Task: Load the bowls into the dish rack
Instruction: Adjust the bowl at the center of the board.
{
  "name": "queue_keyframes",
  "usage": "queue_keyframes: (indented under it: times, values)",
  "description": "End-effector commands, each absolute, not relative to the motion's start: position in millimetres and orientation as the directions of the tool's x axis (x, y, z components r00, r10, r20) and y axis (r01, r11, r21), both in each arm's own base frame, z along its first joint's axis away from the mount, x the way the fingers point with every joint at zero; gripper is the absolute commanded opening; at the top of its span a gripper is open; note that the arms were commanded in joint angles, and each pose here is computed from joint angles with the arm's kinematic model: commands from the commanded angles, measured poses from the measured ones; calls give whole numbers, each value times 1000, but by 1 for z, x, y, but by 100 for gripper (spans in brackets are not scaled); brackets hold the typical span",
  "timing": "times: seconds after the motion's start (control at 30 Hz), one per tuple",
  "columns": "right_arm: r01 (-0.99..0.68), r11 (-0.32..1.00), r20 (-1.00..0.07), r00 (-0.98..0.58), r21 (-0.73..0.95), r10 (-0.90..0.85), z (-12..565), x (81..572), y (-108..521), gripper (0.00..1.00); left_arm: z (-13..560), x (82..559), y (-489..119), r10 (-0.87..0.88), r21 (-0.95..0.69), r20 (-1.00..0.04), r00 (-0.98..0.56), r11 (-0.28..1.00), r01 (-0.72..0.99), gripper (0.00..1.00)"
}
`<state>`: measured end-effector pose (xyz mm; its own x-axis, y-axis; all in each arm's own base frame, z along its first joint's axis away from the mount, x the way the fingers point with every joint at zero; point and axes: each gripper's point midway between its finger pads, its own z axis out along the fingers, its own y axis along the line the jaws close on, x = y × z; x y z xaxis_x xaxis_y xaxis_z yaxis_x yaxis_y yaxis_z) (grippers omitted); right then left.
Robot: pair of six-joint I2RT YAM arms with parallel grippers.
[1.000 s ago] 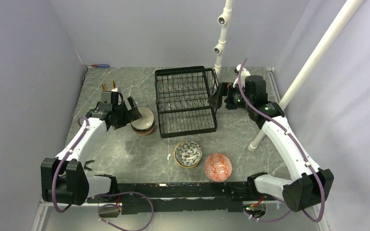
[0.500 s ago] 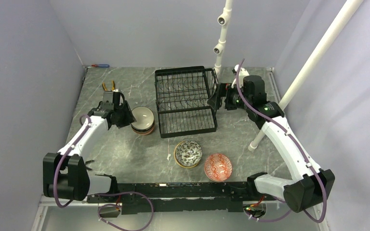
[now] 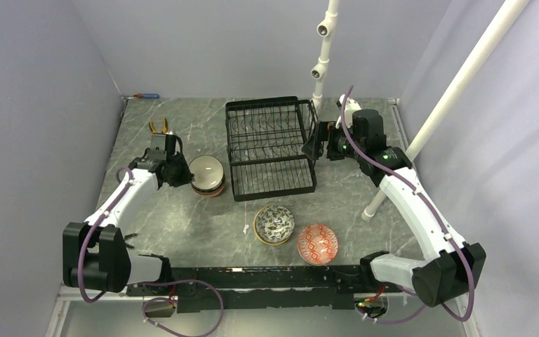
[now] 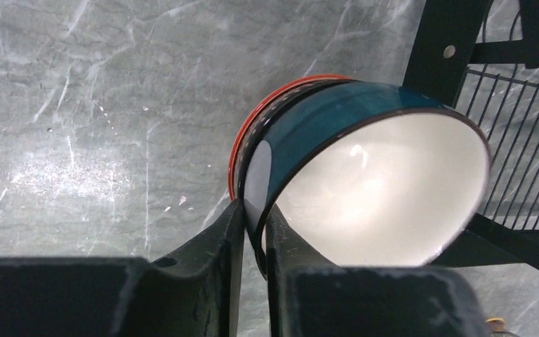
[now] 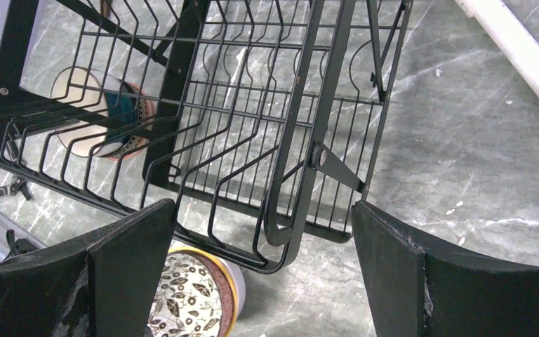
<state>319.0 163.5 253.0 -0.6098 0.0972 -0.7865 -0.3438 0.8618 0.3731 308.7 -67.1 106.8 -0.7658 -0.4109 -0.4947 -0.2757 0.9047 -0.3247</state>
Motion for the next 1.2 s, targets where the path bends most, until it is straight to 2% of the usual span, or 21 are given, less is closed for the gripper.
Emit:
queue_keyframes:
  times: [0.0, 0.33, 0.43, 0.7, 0.8, 0.93, 1.17]
  values:
    - [-377, 852, -817, -569, 364, 97, 272, 324, 168, 100, 135, 316, -66, -415, -342, -555, -721, 904, -257, 15]
    - [-374, 852, -807, -584, 365, 89, 267, 325, 170, 100, 137, 297, -57, -448, -325, -548, -706, 892, -314, 6]
    - [-372, 854, -808, -582, 364, 92, 266, 327, 170, 100, 132, 296, -57, -447, -321, -539, -714, 893, -316, 8]
    - [-369, 854, -797, -597, 367, 84, 258, 328, 171, 100, 121, 309, -65, -446, -344, -520, -728, 890, -300, 28]
    - [-367, 857, -800, -595, 362, 83, 259, 329, 170, 100, 120, 315, -68, -446, -352, -520, -728, 889, -293, 39]
    - [-369, 856, -799, -596, 361, 80, 259, 329, 171, 100, 120, 320, -71, -444, -358, -510, -737, 888, -288, 46]
    - [-373, 857, -799, -597, 355, 72, 255, 331, 171, 100, 133, 317, -64, -439, -341, -543, -715, 894, -290, 67]
